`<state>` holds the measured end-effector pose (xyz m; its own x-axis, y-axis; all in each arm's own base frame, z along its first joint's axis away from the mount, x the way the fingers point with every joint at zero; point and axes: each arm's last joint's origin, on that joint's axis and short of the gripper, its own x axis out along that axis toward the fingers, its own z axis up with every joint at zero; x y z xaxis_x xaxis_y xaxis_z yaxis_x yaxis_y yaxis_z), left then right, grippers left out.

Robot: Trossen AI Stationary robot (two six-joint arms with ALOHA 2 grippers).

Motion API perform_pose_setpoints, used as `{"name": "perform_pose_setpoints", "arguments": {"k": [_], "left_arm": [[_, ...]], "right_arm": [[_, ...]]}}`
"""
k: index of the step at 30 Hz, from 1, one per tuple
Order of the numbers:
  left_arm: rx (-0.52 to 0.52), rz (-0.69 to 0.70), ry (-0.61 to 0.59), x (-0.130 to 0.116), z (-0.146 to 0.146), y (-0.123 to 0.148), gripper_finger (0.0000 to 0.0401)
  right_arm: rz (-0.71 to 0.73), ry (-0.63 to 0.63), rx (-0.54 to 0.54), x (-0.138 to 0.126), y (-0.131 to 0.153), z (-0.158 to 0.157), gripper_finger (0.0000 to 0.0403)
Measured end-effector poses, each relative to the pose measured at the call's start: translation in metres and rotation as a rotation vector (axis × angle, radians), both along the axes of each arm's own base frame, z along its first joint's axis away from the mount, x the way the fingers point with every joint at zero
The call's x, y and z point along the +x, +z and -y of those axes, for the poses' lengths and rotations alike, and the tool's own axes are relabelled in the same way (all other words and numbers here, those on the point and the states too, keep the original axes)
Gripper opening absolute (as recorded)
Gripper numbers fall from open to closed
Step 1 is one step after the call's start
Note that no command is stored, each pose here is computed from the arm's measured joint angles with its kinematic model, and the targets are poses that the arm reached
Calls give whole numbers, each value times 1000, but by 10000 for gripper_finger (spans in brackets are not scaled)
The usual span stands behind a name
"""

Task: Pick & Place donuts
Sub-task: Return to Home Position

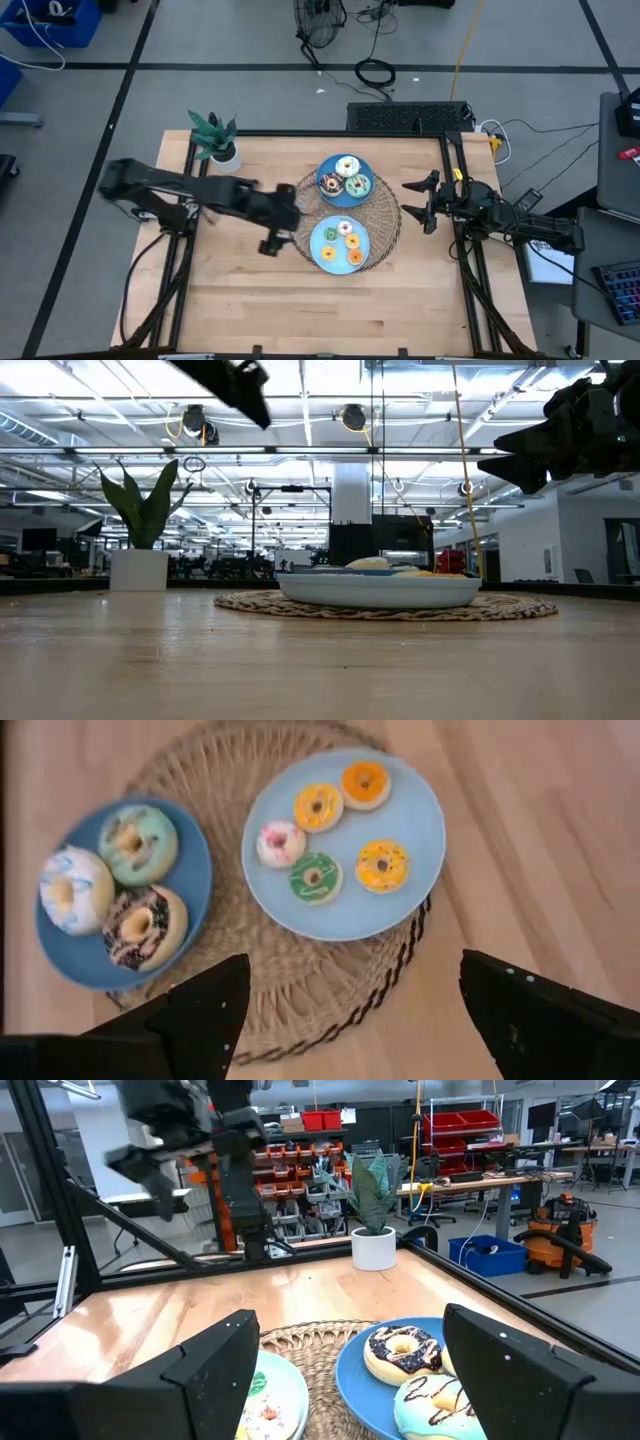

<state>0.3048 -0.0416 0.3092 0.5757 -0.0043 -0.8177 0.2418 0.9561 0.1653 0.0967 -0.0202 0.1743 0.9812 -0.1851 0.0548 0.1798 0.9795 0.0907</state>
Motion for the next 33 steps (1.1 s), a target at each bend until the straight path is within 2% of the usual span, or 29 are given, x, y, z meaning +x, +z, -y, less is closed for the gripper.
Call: {"name": "perform_pose_setpoints", "arguments": {"k": [3, 6, 10, 12, 15, 18, 23, 28, 33], "left_arm": [[-43, 184, 16, -32, -17, -16, 356], [-120, 370, 76, -60, -34, -48, 357], [-218, 661, 98, -88, -45, -84, 352], [-243, 760, 104, -100, -47, -99, 351], [-262, 798, 131, -118, -48, -119, 355], [-271, 828, 179, -133, -50, -126, 358], [-255, 887, 193, -155, -52, -124, 351], [-233, 872, 267, -177, -55, -122, 352], [-210, 894, 257, -192, -54, -120, 356]], "right_arm": [[0, 0, 0, 0, 0, 0, 304], [0, 0, 0, 0, 0, 0, 304], [1, 0, 0, 0, 0, 0, 304], [0, 0, 0, 0, 0, 0, 304], [1, 0, 0, 0, 0, 0, 304], [1, 0, 0, 0, 0, 0, 304], [0, 0, 0, 0, 0, 0, 304], [1, 0, 0, 0, 0, 0, 304], [1, 0, 0, 0, 0, 0, 304]]}}
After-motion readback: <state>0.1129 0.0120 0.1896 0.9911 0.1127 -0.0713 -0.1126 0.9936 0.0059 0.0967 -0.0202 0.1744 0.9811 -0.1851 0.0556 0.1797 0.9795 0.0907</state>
